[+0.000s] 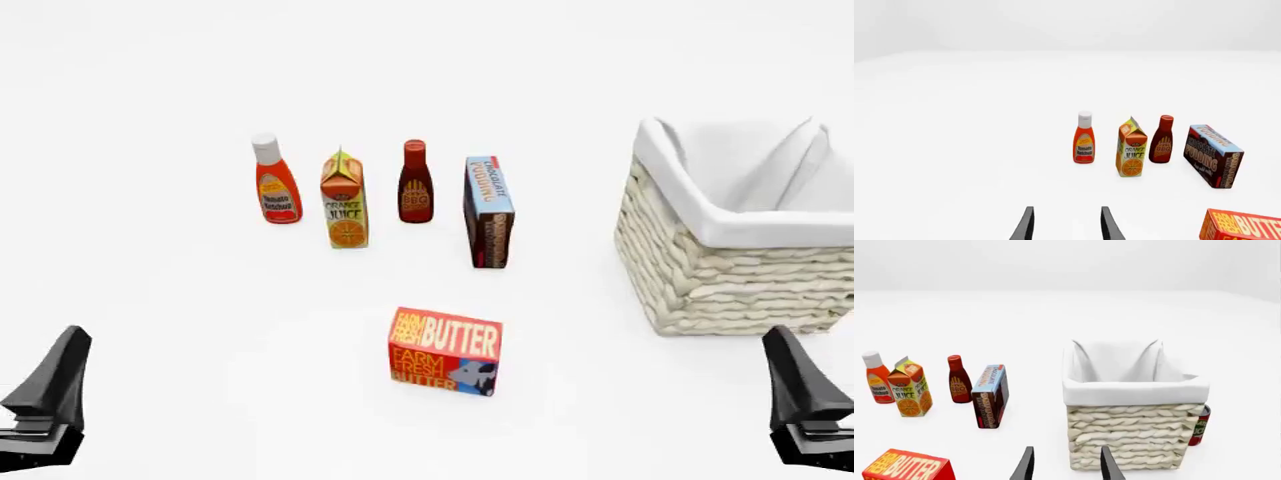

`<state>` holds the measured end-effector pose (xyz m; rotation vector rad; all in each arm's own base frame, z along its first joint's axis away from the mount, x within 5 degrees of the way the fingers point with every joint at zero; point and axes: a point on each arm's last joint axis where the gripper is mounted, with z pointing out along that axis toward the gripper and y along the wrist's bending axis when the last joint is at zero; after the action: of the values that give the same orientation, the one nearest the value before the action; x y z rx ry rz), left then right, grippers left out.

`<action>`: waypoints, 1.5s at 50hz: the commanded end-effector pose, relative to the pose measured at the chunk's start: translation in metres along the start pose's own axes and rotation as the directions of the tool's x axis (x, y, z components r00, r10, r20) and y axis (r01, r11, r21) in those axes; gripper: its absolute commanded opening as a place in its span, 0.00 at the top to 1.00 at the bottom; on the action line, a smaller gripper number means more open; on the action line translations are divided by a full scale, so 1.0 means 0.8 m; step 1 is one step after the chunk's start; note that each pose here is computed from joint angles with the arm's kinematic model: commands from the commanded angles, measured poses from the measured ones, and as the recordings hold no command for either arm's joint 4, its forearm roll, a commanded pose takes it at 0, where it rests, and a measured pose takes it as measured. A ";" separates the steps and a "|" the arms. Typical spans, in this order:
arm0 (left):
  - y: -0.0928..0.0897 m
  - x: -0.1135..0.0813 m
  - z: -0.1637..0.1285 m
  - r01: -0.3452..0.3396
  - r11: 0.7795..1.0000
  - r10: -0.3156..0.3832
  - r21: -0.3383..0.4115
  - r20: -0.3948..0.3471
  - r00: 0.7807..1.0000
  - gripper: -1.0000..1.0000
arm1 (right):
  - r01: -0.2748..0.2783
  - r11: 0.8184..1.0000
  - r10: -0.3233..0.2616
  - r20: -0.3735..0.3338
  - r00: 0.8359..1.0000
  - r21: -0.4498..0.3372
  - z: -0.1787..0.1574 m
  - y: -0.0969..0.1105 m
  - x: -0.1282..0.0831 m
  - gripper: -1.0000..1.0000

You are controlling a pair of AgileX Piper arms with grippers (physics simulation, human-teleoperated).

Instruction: Pick the butter and place it in the basket.

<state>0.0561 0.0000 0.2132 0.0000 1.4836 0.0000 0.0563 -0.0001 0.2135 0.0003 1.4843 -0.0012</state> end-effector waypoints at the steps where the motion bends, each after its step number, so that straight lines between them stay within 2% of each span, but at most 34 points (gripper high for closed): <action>1: 0.000 0.000 0.000 0.000 1.000 0.000 0.000 0.000 1.000 0.00 | 0.004 1.000 -0.004 -0.004 1.000 0.003 0.000 0.000 0.000 0.00; 41: 0.000 0.000 0.000 0.000 1.000 0.000 0.000 0.000 1.000 0.00 | 0.024 1.000 -0.024 0.003 1.000 -0.014 0.000 0.001 -0.001 0.00; 46: 0.000 0.000 0.000 0.000 1.000 0.000 0.000 0.000 1.000 0.00 | 0.046 0.998 -0.046 0.004 0.999 -0.038 -0.001 0.003 -0.003 0.00; 49: 0.000 0.000 0.000 0.000 1.000 0.000 0.000 0.000 1.000 0.00 | 0.048 0.998 -0.047 0.011 0.999 -0.031 -0.001 0.002 -0.013 0.00; 65: 0.000 0.000 0.000 0.000 1.000 0.000 0.000 0.000 1.000 0.00 | 0.083 0.990 -0.078 0.046 0.996 -0.112 -0.002 0.007 -0.059 0.00; 75: 0.000 0.000 0.000 0.000 1.000 0.000 0.000 0.000 1.000 0.00 | 0.119 0.980 -0.113 0.044 0.993 -0.160 0.006 0.012 -0.074 0.00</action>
<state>0.0561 0.0000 0.2132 0.0000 1.4836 0.0000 0.0525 0.0063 0.2581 -0.1599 1.4476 0.0164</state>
